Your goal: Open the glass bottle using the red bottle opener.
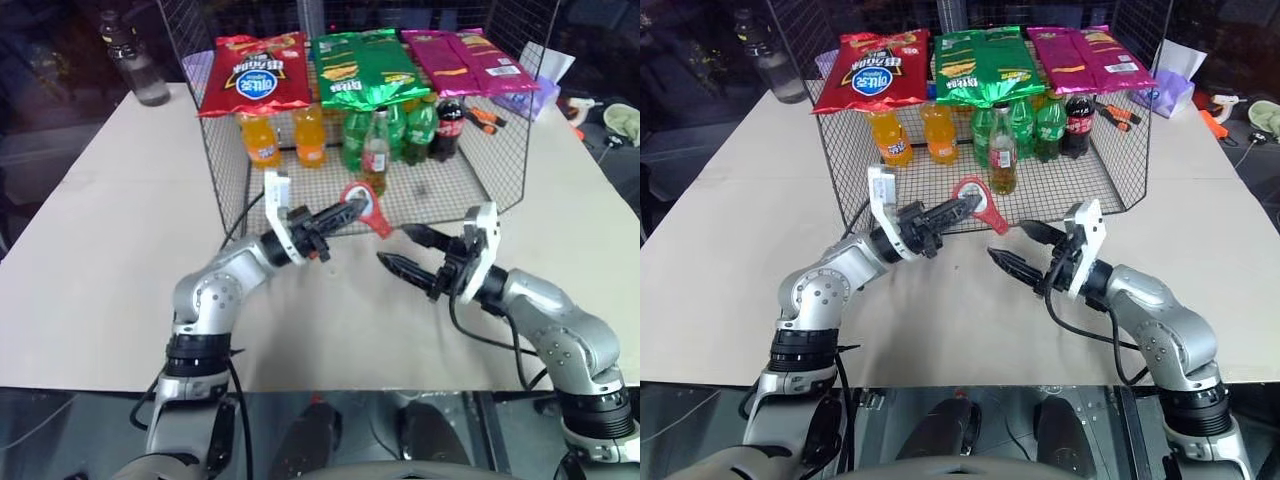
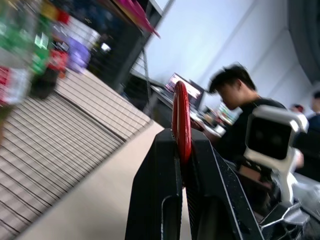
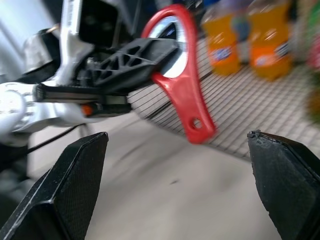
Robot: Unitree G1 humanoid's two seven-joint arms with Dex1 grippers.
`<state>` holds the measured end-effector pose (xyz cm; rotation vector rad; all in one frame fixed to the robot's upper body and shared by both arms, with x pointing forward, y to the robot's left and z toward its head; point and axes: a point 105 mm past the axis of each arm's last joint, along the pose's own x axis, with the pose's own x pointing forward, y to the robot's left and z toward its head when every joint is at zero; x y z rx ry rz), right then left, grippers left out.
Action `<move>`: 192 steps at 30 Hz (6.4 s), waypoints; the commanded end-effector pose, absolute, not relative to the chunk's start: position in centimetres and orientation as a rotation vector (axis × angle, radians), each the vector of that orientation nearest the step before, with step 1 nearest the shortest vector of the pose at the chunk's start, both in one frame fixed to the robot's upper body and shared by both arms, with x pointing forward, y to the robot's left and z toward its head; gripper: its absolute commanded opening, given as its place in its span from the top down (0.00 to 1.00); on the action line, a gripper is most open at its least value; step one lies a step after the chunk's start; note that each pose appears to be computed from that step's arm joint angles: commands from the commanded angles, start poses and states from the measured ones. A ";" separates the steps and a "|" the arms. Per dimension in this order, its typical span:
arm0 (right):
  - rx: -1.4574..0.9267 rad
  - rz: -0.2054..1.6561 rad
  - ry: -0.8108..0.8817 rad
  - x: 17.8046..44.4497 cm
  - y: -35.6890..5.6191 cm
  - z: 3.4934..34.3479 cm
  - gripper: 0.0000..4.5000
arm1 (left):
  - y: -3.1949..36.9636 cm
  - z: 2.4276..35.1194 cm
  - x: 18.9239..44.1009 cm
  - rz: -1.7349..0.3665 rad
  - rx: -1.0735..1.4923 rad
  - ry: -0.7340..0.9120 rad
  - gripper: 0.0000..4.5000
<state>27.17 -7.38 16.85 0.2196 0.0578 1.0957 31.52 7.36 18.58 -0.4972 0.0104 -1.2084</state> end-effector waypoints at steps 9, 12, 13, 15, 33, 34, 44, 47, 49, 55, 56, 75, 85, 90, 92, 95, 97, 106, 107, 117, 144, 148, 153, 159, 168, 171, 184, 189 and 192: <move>0.223 1.219 0.133 25.7 -6.3 17.8 0.09 | 5.8 19.0 30.1 -1.321 -0.451 0.009 1.00; 0.202 1.217 0.160 25.6 -6.6 17.2 0.37 | 5.8 19.1 30.3 -1.317 -0.451 0.001 1.00; 0.197 1.214 0.163 25.6 -6.6 17.1 0.46 | 5.7 19.2 30.2 -1.321 -0.456 -0.001 1.00; 0.198 1.210 0.163 25.7 -6.6 17.1 0.68 | 5.5 19.2 30.2 -1.327 -0.458 -0.002 1.00; 0.282 1.181 0.160 26.0 -6.4 16.5 1.00 | 4.9 19.5 30.1 -1.335 -0.506 -0.025 1.00; 0.289 1.191 0.170 25.8 -6.3 16.5 1.00 | 4.9 19.5 30.1 -1.335 -0.505 -0.025 1.00; 0.274 1.185 0.144 26.1 -6.7 16.7 1.00 | 4.7 19.7 29.9 -1.337 -0.513 -0.031 1.00; 0.274 1.194 0.161 25.9 -6.7 16.6 1.00 | 4.6 19.7 29.9 -1.339 -0.516 -0.031 1.00; 0.275 1.188 0.156 26.0 -6.5 16.6 0.78 | 4.6 19.7 29.8 -1.341 -0.517 -0.030 1.00; 0.286 1.179 0.156 26.2 -6.2 16.5 0.70 | 4.6 19.9 29.6 -1.354 -0.545 -0.040 1.00; 0.285 1.182 0.160 26.2 -6.2 16.5 0.70 | 4.5 20.0 29.5 -1.364 -0.551 -0.043 1.00; 0.305 1.176 0.164 25.7 -6.7 15.9 0.99 | 4.9 19.6 30.2 -1.319 -0.549 -0.044 1.00; 0.272 1.088 0.115 27.1 -7.6 15.8 1.00 | 6.6 20.3 32.5 -1.123 -0.531 -0.157 0.48; 0.238 0.892 0.044 29.6 -10.6 15.8 1.00 | 8.3 21.7 34.5 -0.951 -0.466 -0.289 0.48; 0.231 0.834 0.022 30.4 -11.6 15.8 1.00 | 9.0 22.3 35.7 -0.862 -0.410 -0.345 0.48; 0.219 0.741 -0.025 31.5 -12.8 16.1 1.00 | 9.1 22.7 37.4 -0.773 -0.291 -0.393 0.48; 0.212 0.690 -0.057 32.2 -13.4 16.4 1.00 | 9.2 22.6 38.5 -0.727 -0.232 -0.399 0.48; 0.189 0.568 -0.108 32.7 -15.2 16.5 1.00 | 10.4 22.2 41.2 -0.534 -0.003 -0.451 0.01; 0.184 0.548 -0.116 32.8 -15.5 16.6 1.00 | 10.7 22.4 41.4 -0.508 0.003 -0.462 0.01; 0.159 0.344 -0.217 34.3 -19.0 18.1 1.00 | 9.4 23.1 41.4 -0.585 -0.116 -0.526 0.01; 0.158 0.375 -0.260 34.1 -17.6 18.4 1.00 | 5.3 20.2 44.3 -0.607 0.012 -0.321 0.01; 0.158 0.380 -0.266 34.0 -17.4 18.4 1.00 | 4.7 20.1 45.0 -0.601 0.017 -0.291 0.01; 0.161 0.388 -0.270 34.0 -17.2 18.5 1.00 | 3.5 19.9 45.7 -0.579 0.076 -0.233 0.01; 0.155 0.384 -0.277 33.9 -17.3 18.7 1.00 | 3.3 20.3 46.5 -0.519 0.081 -0.186 0.01; 0.149 0.385 -0.284 33.6 -17.3 19.0 1.00 | 3.5 20.0 47.2 -0.450 0.089 -0.118 0.01; 0.146 0.387 -0.287 33.6 -17.3 19.0 1.00 | 3.1 19.8 47.2 -0.455 0.089 -0.095 0.01; 0.136 0.394 -0.287 33.5 -17.0 18.8 1.00 | 3.1 19.7 47.3 -0.439 0.096 -0.078 0.38; 0.123 0.402 -0.287 33.5 -16.9 18.8 1.00 | 2.8 19.9 47.1 -0.470 0.060 -0.095 0.38; 0.122 0.404 -0.289 33.6 -16.9 18.9 1.00 | 2.1 20.4 46.7 -0.554 0.024 -0.119 0.38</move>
